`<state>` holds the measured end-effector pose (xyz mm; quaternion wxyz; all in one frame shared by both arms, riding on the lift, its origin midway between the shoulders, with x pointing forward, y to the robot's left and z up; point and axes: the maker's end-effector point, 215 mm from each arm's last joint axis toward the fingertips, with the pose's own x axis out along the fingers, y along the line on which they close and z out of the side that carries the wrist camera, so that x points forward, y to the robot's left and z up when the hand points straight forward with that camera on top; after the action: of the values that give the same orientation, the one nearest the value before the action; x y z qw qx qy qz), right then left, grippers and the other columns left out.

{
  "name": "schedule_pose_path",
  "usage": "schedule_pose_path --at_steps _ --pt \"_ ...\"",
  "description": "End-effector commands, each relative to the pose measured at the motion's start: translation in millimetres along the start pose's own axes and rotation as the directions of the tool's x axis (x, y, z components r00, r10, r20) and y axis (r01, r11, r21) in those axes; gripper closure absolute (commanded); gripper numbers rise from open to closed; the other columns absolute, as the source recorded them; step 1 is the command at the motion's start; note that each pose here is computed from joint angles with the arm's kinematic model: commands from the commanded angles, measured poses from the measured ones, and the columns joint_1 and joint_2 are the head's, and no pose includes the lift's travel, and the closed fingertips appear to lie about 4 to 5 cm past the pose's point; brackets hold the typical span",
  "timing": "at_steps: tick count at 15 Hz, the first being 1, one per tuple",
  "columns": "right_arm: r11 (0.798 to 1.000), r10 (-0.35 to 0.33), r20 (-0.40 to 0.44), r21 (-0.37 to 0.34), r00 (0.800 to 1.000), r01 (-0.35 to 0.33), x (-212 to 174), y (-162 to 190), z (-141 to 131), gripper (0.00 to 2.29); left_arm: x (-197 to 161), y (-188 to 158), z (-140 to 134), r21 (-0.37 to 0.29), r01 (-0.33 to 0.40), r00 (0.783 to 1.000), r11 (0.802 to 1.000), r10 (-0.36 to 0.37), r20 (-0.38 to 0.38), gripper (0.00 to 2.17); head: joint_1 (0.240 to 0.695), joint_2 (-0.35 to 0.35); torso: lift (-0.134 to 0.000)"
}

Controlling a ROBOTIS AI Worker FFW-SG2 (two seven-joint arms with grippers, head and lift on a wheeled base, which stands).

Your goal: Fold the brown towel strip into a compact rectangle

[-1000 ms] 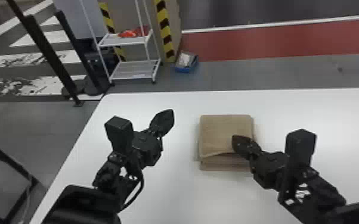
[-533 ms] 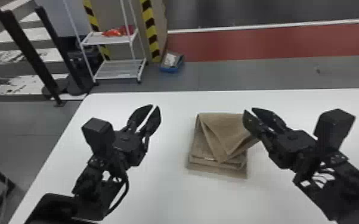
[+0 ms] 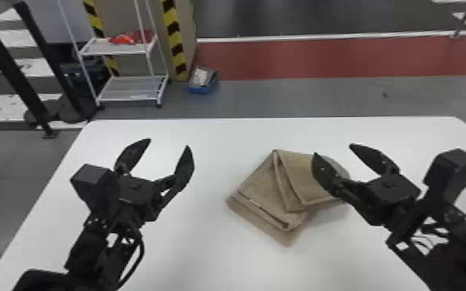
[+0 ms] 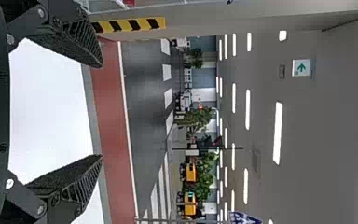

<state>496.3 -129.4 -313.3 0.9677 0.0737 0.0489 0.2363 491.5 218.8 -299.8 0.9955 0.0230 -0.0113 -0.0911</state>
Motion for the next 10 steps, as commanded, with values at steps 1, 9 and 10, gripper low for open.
schedule_pose_path --at_steps 1,9,10 --pt "1.0 0.006 -0.008 0.008 1.0 -0.006 2.8 4.2 -5.2 0.07 0.4 -3.1 4.0 0.001 0.005 1.0 1.0 -0.005 0.006 0.07 0.695 0.099 -0.123" --pt "0.998 -0.057 -0.104 0.002 0.993 0.058 -23.4 -45.9 -56.9 0.4 17.1 -61.0 -40.3 -0.034 0.123 0.987 0.992 -0.126 -0.101 0.09 0.695 0.009 -0.123" --pt "1.0 -0.001 -0.116 -0.015 0.993 0.0 -25.8 -30.4 -60.2 0.42 21.5 -59.5 -42.1 -0.033 0.121 0.987 0.992 -0.123 -0.102 0.09 0.695 -0.004 -0.123"
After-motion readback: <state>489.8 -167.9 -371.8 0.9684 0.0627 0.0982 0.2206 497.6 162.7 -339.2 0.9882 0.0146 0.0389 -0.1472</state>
